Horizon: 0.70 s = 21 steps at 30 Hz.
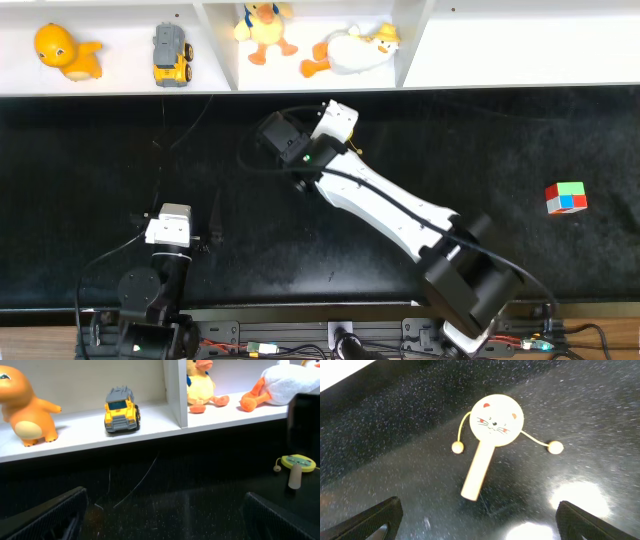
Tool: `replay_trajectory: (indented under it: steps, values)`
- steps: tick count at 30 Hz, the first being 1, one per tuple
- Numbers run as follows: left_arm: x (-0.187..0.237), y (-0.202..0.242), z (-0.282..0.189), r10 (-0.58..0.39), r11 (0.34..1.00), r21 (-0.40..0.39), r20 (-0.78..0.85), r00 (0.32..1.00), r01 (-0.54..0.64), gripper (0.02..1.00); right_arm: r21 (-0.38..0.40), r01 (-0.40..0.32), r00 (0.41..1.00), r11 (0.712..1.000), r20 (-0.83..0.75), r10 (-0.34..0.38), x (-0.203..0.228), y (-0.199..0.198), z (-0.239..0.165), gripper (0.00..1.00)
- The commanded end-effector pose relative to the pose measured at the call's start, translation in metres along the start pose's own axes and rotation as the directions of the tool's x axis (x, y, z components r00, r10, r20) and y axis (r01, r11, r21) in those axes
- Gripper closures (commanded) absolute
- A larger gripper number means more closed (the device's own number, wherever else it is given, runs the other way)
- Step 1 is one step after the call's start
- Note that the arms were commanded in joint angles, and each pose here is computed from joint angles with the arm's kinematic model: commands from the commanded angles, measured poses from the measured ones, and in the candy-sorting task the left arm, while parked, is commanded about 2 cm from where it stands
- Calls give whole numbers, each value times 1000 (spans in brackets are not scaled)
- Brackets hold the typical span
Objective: Store Toys
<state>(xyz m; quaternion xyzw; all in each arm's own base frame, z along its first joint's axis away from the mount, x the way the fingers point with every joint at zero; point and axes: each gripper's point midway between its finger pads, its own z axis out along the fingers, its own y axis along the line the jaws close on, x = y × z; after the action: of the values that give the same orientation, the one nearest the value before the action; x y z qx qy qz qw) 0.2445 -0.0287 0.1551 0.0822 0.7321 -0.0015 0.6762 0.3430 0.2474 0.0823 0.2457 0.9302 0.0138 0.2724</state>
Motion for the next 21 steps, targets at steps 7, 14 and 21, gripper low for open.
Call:
replay_trajectory:
  steps: [7, 14, 21]
  values:
    - [-1, 0, -1, 19, 1000, -5, 6, 1000, -19, 20, -26, -94, 993, 995, -74, 92, 1, 16, 32, 5]
    - [-1, 0, -1, 19, 1000, -5, 6, 1000, -19, 20, -10, -91, 991, 996, -95, 90, 8, 14, 45, 5]
    - [-1, 0, -1, 19, 1000, -5, 6, 1000, -19, 20, 4, -84, 991, 996, -106, 84, 13, 12, 50, 7]
